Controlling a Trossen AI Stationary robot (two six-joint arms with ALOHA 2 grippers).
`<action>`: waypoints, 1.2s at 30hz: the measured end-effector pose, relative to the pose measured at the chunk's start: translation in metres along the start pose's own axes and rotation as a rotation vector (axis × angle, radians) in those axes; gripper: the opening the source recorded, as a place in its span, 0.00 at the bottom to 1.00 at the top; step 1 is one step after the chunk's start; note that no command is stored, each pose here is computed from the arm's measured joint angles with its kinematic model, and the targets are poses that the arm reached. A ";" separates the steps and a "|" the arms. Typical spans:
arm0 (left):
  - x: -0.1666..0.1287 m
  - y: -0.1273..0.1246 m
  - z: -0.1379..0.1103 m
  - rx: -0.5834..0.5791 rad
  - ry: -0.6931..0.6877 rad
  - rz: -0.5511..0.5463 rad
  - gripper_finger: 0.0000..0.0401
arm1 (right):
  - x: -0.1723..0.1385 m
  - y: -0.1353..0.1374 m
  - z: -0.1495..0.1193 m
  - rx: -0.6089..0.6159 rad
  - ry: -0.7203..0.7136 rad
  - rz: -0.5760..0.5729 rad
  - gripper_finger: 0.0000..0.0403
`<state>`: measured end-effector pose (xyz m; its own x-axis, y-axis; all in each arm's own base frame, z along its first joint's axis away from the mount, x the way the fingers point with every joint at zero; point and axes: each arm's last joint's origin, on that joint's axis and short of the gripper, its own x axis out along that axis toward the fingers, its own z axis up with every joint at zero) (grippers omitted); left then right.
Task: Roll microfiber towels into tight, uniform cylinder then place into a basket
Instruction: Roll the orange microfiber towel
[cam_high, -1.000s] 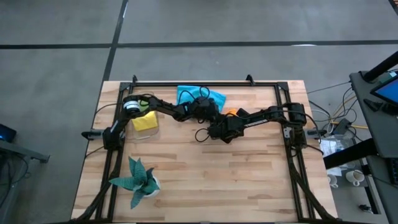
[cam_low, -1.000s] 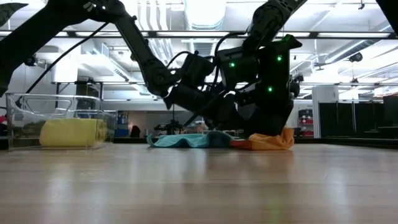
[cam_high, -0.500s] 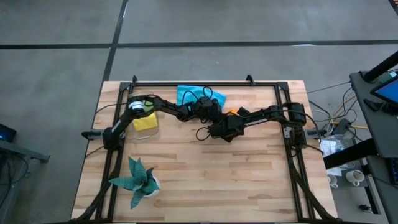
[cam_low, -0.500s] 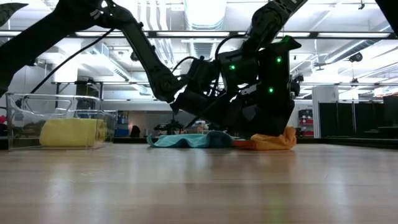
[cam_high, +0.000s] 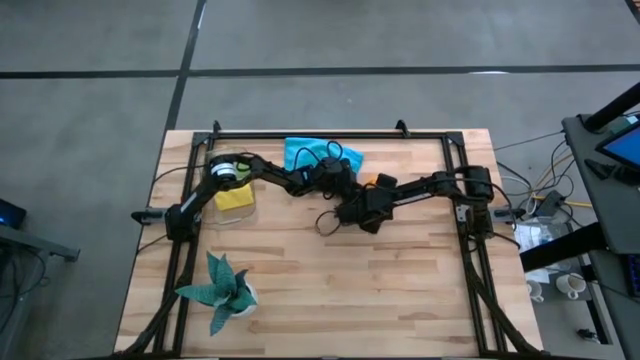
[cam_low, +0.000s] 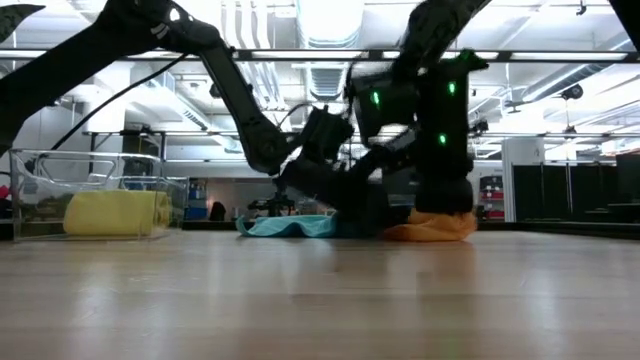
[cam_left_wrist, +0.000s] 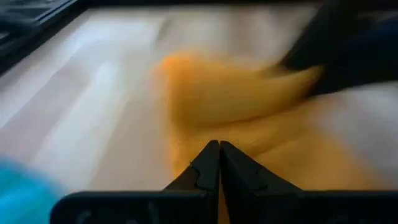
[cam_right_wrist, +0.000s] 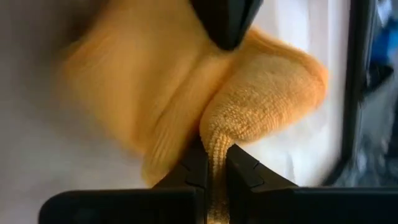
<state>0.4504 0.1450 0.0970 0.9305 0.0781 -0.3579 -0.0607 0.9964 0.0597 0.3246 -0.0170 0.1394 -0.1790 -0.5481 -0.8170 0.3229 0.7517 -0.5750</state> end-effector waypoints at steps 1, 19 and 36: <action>0.000 0.000 -0.004 0.014 0.016 -0.001 0.00 | -0.003 0.000 0.002 -0.020 -0.020 0.013 0.03; 0.001 -0.007 0.010 0.065 -0.066 -0.034 0.00 | -0.024 -0.009 0.004 -0.144 -0.150 0.187 0.03; -0.004 -0.002 0.010 0.058 -0.048 0.029 0.00 | -0.006 -0.003 0.002 -0.145 -0.189 0.204 0.07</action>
<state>0.4506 0.1427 0.1078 0.9449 0.1036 -0.3105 -0.0678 0.9900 0.1241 0.3262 -0.0167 0.1458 0.0561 -0.4285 -0.9018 0.1960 0.8904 -0.4109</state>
